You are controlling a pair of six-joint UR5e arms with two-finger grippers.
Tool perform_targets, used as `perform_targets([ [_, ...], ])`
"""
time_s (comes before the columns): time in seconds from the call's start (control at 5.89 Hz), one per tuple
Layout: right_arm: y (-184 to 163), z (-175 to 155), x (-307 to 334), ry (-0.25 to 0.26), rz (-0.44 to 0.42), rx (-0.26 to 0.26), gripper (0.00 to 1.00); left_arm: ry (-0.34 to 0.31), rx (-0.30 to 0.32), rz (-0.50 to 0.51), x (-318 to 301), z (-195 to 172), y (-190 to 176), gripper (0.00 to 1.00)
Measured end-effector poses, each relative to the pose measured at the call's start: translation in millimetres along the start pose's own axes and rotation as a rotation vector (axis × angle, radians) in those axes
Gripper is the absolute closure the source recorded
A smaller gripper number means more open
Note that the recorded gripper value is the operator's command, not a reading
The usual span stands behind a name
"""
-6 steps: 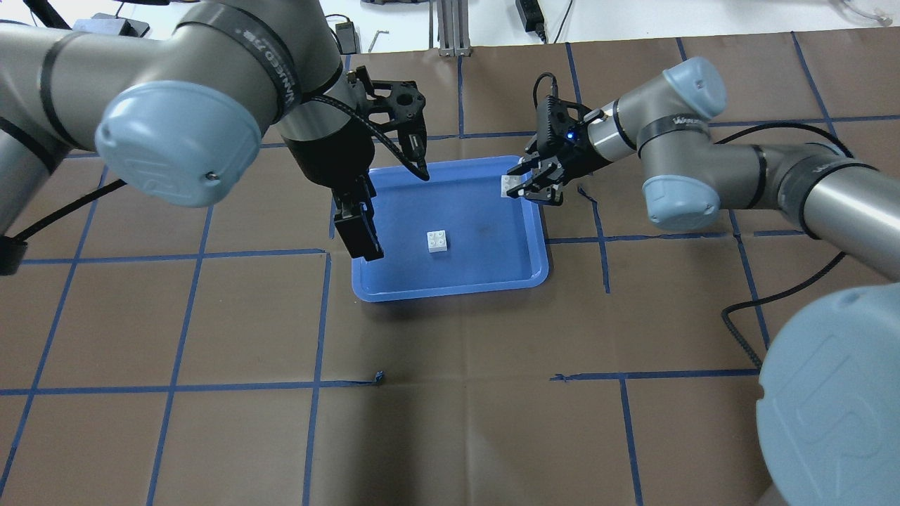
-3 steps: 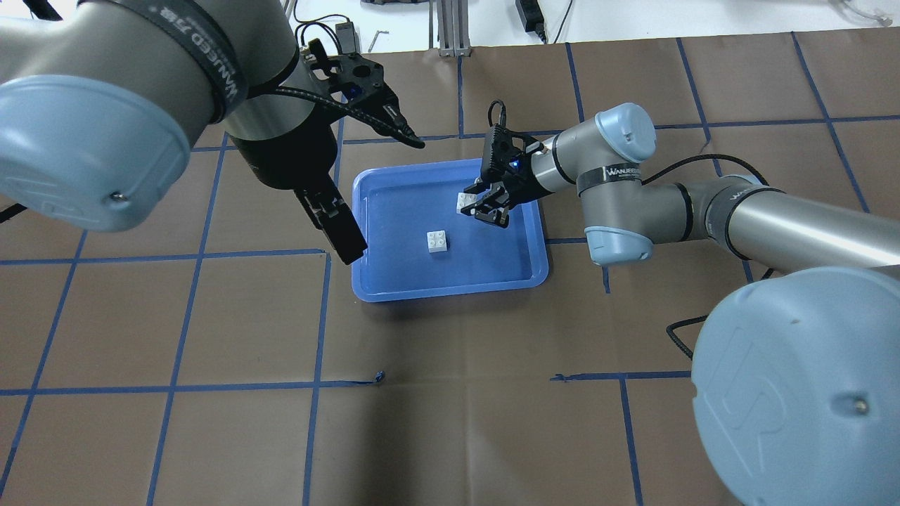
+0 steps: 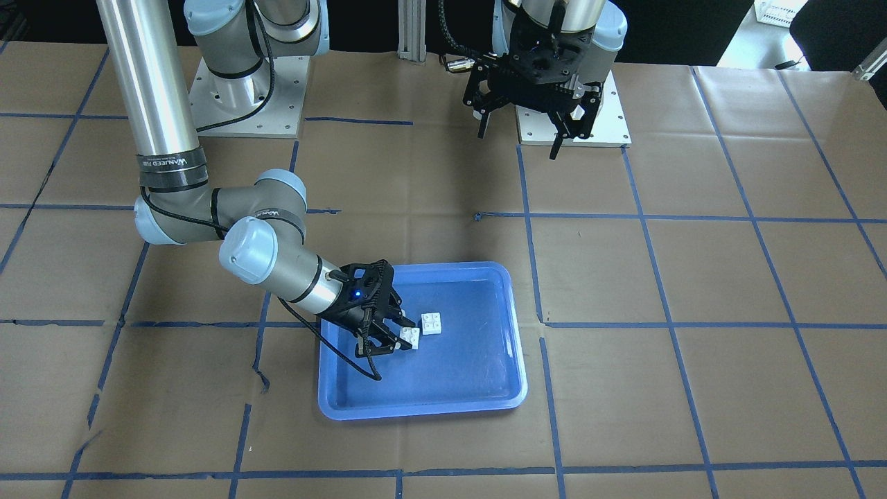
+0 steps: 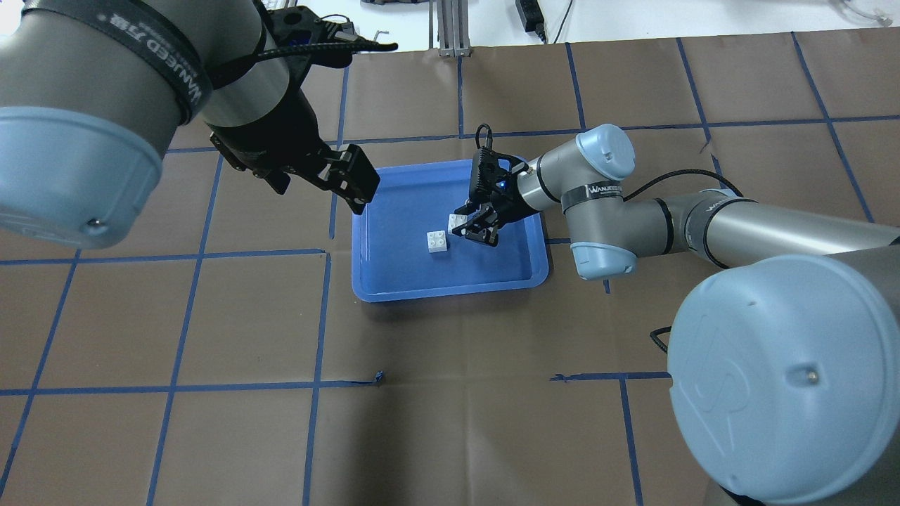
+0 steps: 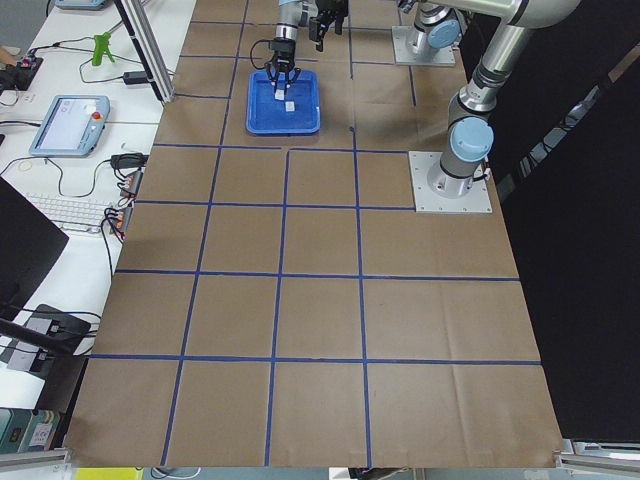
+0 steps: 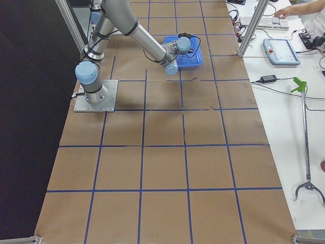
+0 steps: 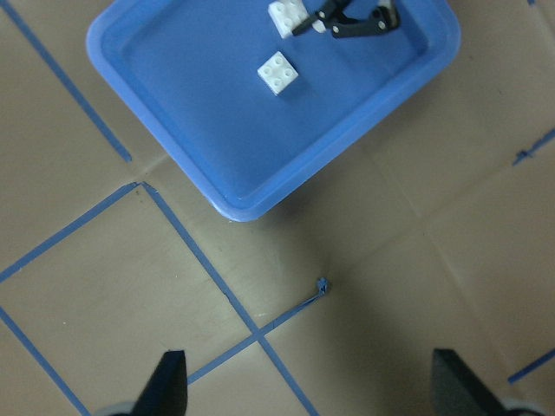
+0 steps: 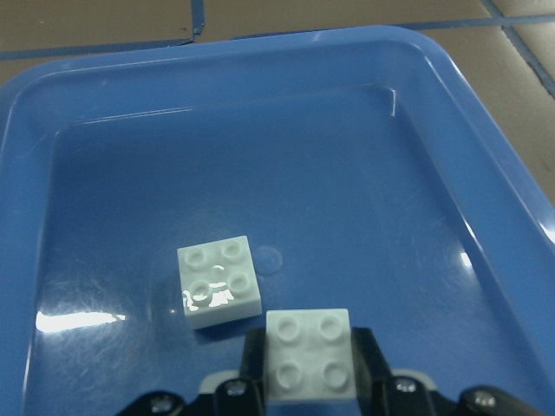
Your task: Assemble white blocks and place on blue tray
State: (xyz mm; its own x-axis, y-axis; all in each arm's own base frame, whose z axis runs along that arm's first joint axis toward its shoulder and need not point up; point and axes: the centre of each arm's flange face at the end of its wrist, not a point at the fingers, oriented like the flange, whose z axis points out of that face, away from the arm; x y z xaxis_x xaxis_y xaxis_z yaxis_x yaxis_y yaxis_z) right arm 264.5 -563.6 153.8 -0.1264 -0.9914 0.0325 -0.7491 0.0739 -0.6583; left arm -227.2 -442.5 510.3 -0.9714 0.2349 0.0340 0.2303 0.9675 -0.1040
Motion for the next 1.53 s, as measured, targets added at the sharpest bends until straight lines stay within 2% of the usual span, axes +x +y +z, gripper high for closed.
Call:
perform_targets([
  [0.17,-0.6,0.6,-1.7,-0.001,-0.002,0.000,0.69,0.000,0.039,-0.129,-1.4,-4.3,-3.5,0.01],
  [0.34,0.5,1.2,-4.7,0.000,-0.004,0.001,0.69,0.002,0.059,-0.192,-3.8,-7.8,-5.4,0.01],
  [0.68,3.3,4.1,-13.0,0.002,-0.010,0.002,0.69,-0.007,0.096,-0.261,-38.7,-23.4,-10.1,0.01],
  [1.02,-1.2,8.5,-18.4,-0.004,-0.019,0.003,0.69,-0.018,0.130,-0.284,-93.8,-34.5,-15.0,0.01],
  [1.36,-1.5,10.0,-20.7,-0.008,-0.019,0.003,0.69,-0.022,0.110,-0.289,-106.1,-30.2,-12.2,0.01],
  [1.53,-1.0,10.5,-22.3,-0.010,-0.018,0.002,0.69,-0.014,0.068,-0.288,-104.5,-32.4,-8.7,0.01],
])
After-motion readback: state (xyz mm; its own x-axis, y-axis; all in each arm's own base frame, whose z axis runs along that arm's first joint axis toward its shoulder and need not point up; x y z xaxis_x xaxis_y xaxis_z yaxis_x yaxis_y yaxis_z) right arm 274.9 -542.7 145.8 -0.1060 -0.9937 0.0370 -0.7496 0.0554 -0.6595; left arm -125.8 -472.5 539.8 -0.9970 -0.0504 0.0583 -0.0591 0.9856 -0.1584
